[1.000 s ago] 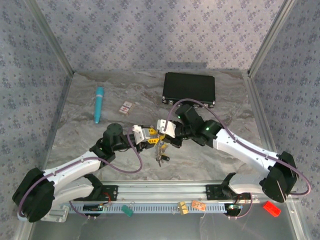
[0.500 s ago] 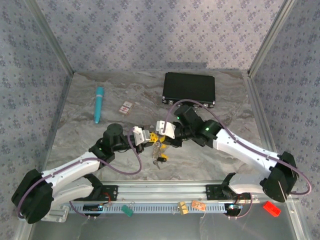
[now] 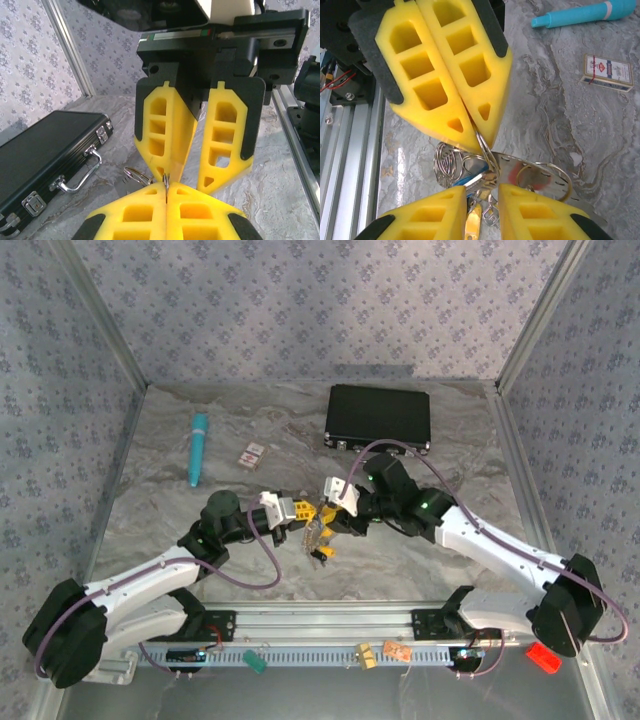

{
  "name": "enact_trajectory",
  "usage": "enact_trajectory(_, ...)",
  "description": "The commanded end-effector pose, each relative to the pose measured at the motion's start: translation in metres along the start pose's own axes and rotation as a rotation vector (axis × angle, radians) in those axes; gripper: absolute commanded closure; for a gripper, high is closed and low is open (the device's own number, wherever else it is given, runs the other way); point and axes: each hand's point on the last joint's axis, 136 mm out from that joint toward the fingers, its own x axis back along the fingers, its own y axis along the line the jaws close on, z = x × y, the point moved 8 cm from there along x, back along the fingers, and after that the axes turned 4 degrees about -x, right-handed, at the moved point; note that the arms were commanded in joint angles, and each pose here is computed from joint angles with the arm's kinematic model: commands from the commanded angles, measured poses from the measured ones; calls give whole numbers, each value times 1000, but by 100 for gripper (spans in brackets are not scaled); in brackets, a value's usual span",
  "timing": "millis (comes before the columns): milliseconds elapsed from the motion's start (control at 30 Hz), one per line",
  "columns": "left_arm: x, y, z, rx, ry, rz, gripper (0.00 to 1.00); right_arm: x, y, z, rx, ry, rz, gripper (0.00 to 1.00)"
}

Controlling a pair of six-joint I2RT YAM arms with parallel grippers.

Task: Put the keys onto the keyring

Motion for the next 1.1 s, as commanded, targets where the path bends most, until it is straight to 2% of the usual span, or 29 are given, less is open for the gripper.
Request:
enact_trajectory(0,2,1,-15,-24,-90,-5,100,-4,1,-3,-19,-21,-28,80)
enact_trajectory(233,1,3,-17,0,-138,-26,100,-8,0,-5,-22,-39,-38,87)
enact_trajectory(500,2,3,-20,22,-170,-28,100,-9,-1,-2,-23,-37,-30,88)
enact_trajectory(767,3,3,-20,18,-168,-35,100,12,-4,0,-36,-85,17,72)
enact_trajectory(1067,2,4,-22,14,-172,-37,100,6,0,3,-60,-98,-7,65)
